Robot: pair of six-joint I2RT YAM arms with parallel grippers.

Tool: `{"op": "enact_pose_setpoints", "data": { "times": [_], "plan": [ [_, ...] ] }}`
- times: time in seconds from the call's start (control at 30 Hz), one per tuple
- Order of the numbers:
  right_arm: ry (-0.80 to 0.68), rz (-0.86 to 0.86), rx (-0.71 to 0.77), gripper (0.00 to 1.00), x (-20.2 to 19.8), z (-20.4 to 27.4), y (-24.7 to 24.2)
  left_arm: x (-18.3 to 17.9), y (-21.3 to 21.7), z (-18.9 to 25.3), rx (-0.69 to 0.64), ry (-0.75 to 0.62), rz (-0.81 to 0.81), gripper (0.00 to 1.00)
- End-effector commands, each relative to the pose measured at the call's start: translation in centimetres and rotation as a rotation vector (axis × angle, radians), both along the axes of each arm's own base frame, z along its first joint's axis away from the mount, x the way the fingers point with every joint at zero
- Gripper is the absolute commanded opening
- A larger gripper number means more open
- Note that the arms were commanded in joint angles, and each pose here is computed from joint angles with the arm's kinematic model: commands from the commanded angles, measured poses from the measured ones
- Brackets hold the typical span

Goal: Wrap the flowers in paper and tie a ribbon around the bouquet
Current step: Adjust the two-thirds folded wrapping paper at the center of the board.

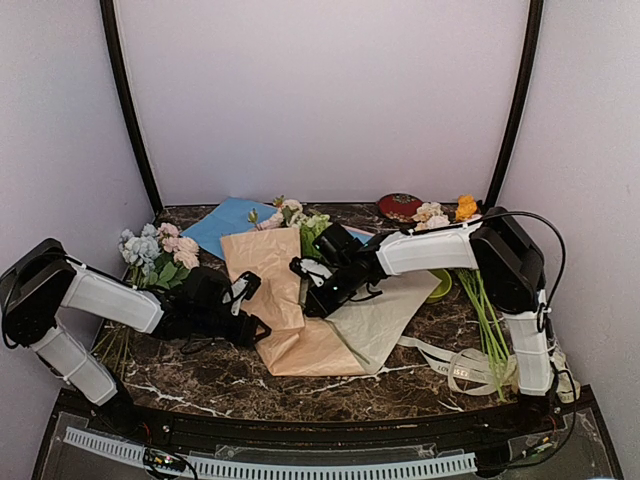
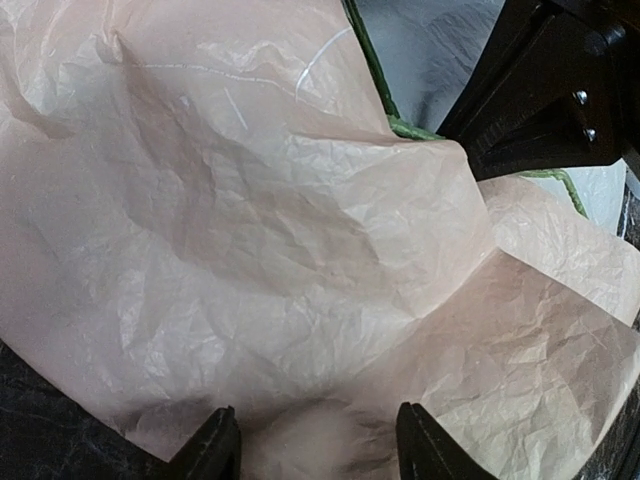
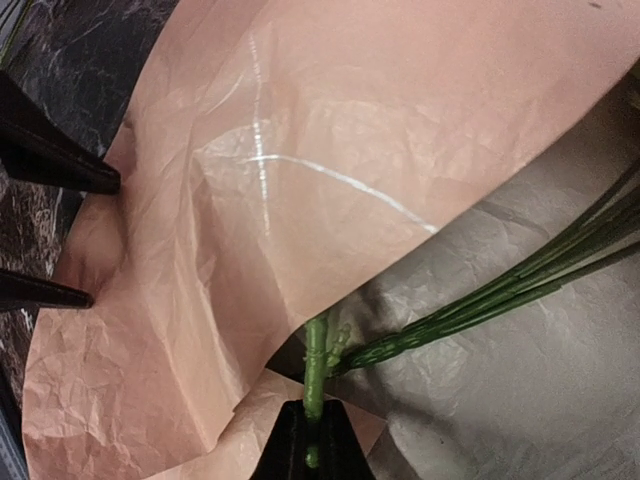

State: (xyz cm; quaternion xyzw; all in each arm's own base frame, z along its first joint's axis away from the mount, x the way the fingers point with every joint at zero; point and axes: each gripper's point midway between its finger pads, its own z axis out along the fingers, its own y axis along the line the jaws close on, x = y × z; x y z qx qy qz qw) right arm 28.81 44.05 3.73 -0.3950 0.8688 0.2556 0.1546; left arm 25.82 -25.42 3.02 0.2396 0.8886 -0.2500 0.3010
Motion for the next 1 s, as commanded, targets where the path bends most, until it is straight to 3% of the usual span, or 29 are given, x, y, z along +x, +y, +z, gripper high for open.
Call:
{"op": "enact_pose_setpoints", "data": {
  "times": [0.0, 0.2, 0.37, 0.8, 0.97],
  "plan": [
    [0.008, 0.005, 0.017, 0.00, 0.1, 0.7, 0.6, -0.6, 0.5, -0.3, 0.039, -0.003, -0.010, 0.55],
    [0.006, -0.032, 0.071, 0.00, 0.2, 3.5, 0.9, -1.0, 0.7, -0.7, 0.047, 0.010, -0.009, 0.54],
    [0.031, -0.142, 0.231, 0.00, 2.0, 5.4, 1.6, -1.1, 0.2, 0.2, 0.007, -0.014, -0.023, 0.54],
    [0.057, -0.475, 0.475, 0.00, 6.8, 5.6, 2.4, -0.9, 0.1, 0.4, -0.020, -0.041, -0.021, 0.56],
    [0.048, -0.468, 0.505, 0.00, 6.6, 4.9, 3.0, -0.7, -0.5, 0.4, -0.036, -0.037, -0.030, 0.56]
  ]
}}
